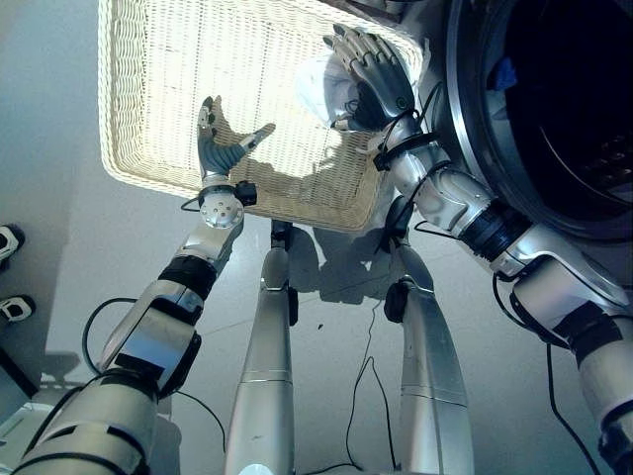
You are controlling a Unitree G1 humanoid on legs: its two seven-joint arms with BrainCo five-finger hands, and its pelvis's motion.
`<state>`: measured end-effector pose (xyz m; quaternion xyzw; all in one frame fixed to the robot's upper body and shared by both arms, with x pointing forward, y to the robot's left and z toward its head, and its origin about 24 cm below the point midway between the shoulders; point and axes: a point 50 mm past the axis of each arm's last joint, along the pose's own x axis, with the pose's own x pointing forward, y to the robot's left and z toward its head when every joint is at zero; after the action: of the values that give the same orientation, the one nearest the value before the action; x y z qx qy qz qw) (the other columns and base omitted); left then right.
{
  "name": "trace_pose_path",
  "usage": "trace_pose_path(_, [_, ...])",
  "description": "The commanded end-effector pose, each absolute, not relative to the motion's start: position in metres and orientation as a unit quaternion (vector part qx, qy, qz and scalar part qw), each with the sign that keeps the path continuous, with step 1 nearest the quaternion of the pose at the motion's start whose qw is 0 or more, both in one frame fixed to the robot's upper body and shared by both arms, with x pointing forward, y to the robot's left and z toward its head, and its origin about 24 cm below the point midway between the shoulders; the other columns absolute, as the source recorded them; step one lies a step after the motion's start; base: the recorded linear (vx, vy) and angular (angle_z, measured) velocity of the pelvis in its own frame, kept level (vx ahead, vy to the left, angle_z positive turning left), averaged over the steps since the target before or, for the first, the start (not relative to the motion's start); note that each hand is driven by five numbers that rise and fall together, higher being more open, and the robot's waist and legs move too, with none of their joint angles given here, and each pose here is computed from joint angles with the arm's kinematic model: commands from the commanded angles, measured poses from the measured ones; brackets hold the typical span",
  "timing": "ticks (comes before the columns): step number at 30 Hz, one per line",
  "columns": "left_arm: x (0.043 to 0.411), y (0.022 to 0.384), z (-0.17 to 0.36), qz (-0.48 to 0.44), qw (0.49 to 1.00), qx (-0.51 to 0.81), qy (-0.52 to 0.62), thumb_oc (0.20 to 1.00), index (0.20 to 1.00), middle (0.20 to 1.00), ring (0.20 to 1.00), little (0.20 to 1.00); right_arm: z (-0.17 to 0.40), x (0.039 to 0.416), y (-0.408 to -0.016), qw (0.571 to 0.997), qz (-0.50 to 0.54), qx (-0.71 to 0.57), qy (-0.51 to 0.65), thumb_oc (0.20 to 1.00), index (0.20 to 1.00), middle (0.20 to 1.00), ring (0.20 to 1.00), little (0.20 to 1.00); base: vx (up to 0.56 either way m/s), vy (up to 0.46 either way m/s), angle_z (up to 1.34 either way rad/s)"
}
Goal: Put the clothes into the washing machine.
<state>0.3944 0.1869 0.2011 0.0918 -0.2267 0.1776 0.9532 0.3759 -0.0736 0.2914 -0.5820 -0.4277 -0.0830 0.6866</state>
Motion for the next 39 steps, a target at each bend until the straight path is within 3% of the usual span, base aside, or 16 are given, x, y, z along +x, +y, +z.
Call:
trace_pose_path(1, [0.394,0.181,0.206,0.179,0.951,0.076,-0.239,1.0,1.0,1.0,1.0,1.0,0.301,0.368,-0.054,0.655,-0.061,-0.596,-0.46,1.0,1.0,1.0,1.0,1.0,0.0,0.0,0.0])
trace_pose_path(12, [0.398,0.174,0.213,0.167,0.952,0.08,-0.242,1.0,1.0,1.0,1.0,1.0,0.28,0.398,-0.075,0.633,-0.078,-0.699,-0.323,1.0,1.0,1.0,1.0,1.0,0.0,-0.003,0.01])
trace_pose_path(18, [0.399,0.169,0.214,0.165,0.953,0.079,-0.241,1.0,1.0,1.0,1.0,1.0,0.275,0.408,-0.097,0.611,-0.136,-0.732,-0.268,1.0,1.0,1.0,1.0,1.0,0.0,0.0,0.0])
trace_pose_path(27, [0.401,0.167,0.216,0.164,0.953,0.075,-0.243,1.0,1.0,1.0,1.0,1.0,0.287,0.414,-0.139,0.551,-0.242,-0.768,-0.218,1.0,1.0,1.0,1.0,1.0,0.0,0.002,0.0])
trace_pose_path(38, [0.4,0.164,0.22,0.167,0.952,0.066,-0.249,1.0,1.0,1.0,1.0,1.0,0.286,0.416,-0.177,0.471,-0.275,-0.83,-0.121,1.0,1.0,1.0,1.0,1.0,0.0,0.0,0.0])
trace_pose_path(39, [0.399,0.164,0.22,0.167,0.952,0.063,-0.25,1.0,1.0,1.0,1.0,1.0,0.285,0.416,-0.18,0.46,-0.271,-0.837,-0.12,0.2,0.2,0.2,0.2,0.2,0.0,0.0,0.0])
